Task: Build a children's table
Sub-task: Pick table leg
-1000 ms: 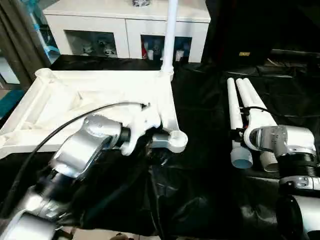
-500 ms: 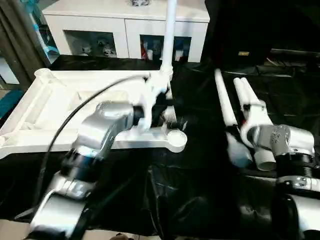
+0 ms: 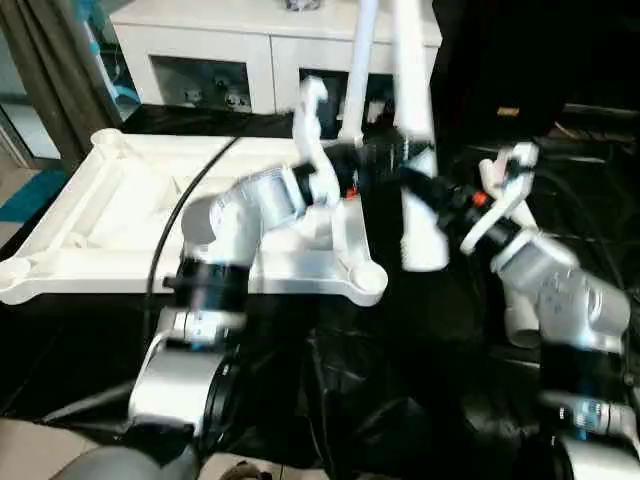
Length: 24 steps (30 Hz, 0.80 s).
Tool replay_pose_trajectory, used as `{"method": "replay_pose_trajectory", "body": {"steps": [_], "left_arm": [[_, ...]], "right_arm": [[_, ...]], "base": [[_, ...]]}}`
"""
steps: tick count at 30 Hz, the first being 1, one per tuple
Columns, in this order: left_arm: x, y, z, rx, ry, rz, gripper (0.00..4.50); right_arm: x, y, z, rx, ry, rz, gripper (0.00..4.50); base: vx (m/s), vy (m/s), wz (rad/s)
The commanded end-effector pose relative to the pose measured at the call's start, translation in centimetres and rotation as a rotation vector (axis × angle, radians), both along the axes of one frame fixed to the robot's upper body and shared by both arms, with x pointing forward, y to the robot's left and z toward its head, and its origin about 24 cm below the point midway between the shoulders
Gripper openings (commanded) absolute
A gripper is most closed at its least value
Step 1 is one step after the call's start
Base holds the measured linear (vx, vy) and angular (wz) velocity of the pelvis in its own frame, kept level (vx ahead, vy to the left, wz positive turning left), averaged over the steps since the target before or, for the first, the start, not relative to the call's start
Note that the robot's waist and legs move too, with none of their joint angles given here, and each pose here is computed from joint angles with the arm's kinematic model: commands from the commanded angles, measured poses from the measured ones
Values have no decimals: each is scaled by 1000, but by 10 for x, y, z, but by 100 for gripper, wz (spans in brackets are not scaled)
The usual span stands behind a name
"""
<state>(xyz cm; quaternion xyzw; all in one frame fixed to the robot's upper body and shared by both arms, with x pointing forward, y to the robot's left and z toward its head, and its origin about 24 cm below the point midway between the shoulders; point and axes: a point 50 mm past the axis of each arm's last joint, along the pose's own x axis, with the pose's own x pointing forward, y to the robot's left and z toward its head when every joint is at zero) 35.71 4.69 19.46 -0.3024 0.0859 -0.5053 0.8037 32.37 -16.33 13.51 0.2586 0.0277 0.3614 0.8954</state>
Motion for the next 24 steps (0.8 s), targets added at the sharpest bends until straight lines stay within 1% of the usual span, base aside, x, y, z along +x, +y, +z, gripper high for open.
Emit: {"method": "replay_pose_trajectory", "body": {"steps": [1,3,6,8,9,11,14,15,17,18,19,21,23,24], "left_arm": [[0,-2,4,-29,24,-8,450],[-1,-4,4,-37,41,-11,450],[-1,-5,3,-29,45,-9,450],[-3,-8,0,-11,62,0,450],[-3,-8,0,-9,69,1,432],[-3,-9,-3,18,80,31,414],[1,-7,-6,42,98,95,408],[2,-6,-6,45,107,121,378],[7,-3,-8,50,133,194,370],[11,1,-9,50,160,255,371],[11,1,-9,51,164,263,372],[15,5,-10,53,183,316,335],[16,6,-12,50,200,347,327],[17,7,-12,50,212,363,333]], "right_arm": [[-7,8,8,-5,-60,84,183],[-14,13,4,-36,-62,143,183],[-15,15,3,-53,-60,156,183],[-17,19,-1,-97,-62,177,183],[-17,21,-1,-104,-63,180,183],[-18,24,-3,-129,-69,182,183],[-15,27,-4,-160,-75,145,183],[-13,28,-4,-174,-78,132,183],[-11,32,-6,-206,-82,113,183],[-10,36,-7,-229,-89,103,183],[-10,37,-7,-232,-90,102,183],[-9,41,-7,-248,-96,99,183],[-8,44,-7,-256,-99,94,183],[-7,46,-7,-261,-101,90,183]], "base": [[0,0,0],[0,0,0],[0,0,0],[0,0,0],[0,0,0],[0,0,0],[0,0,0],[0,0,0],[0,0,0],[0,0,0],[0,0,0],[0,0,0],[0,0,0],[0,0,0]]}}
